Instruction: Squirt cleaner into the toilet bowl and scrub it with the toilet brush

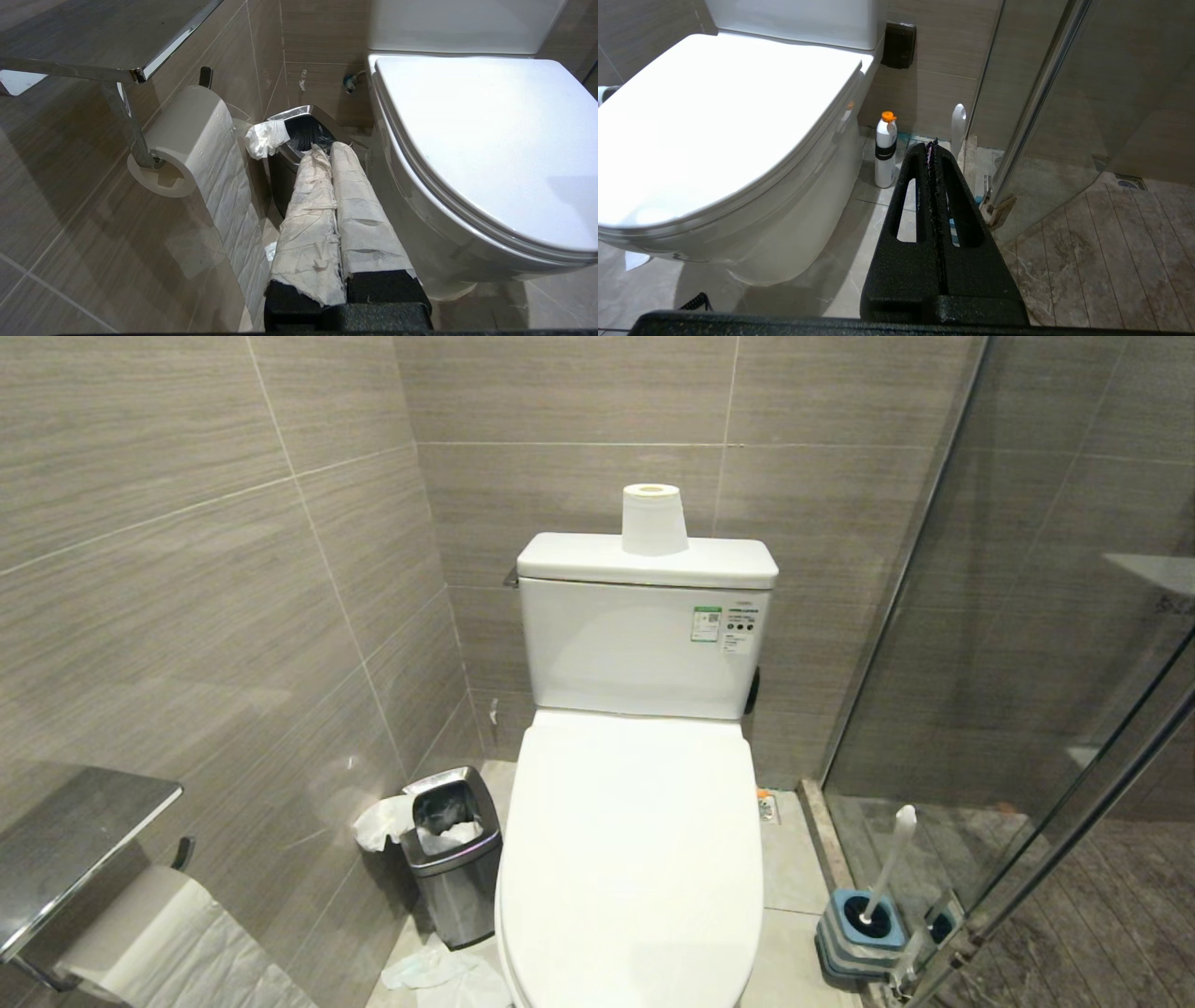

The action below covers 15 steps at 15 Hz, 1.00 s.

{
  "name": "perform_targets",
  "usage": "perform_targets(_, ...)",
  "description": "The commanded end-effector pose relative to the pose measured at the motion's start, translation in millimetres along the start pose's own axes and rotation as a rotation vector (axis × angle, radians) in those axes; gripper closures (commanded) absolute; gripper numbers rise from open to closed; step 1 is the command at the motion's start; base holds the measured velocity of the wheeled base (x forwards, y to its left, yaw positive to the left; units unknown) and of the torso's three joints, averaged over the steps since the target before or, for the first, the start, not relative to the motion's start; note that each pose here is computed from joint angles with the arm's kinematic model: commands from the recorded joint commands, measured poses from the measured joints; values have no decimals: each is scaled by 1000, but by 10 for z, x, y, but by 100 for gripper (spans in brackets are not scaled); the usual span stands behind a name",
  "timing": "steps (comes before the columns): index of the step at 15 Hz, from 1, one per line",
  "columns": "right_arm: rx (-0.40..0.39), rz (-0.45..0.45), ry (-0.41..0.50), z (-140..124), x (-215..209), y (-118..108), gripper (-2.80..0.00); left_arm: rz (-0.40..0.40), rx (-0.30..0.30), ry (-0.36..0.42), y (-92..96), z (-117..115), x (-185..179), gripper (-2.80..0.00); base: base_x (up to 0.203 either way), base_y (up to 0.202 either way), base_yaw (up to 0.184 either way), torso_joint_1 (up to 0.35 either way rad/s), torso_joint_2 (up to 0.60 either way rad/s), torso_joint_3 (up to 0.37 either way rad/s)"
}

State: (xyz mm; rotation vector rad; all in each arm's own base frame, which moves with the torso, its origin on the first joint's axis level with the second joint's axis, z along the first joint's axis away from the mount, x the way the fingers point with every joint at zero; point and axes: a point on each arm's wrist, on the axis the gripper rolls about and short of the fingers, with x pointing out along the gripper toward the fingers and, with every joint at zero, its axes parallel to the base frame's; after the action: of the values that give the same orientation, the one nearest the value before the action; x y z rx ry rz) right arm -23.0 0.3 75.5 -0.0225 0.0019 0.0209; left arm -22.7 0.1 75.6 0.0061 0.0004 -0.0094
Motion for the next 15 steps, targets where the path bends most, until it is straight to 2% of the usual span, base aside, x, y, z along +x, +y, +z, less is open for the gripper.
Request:
perform_targets(1, 0, 1, 1, -1, 0, 0, 0, 0, 3, 3, 0, -4, 2, 0, 0, 0, 0, 0, 0, 0)
perform_targets(9, 0, 1, 1, -1, 0, 0, 0, -4, 17, 4, -1, -5, 2, 0, 0, 0, 0, 0, 0, 0)
perform_targets(12, 0, 1, 1, -1, 0, 0, 0, -15, 95, 8, -3, -12, 1, 0, 0, 0, 0, 0, 0, 0)
perform_targets(15, 0, 1, 1, -1, 0, 0, 0, -17, 96, 8, -4, -10, 2, 0, 0, 0, 0, 0, 0, 0)
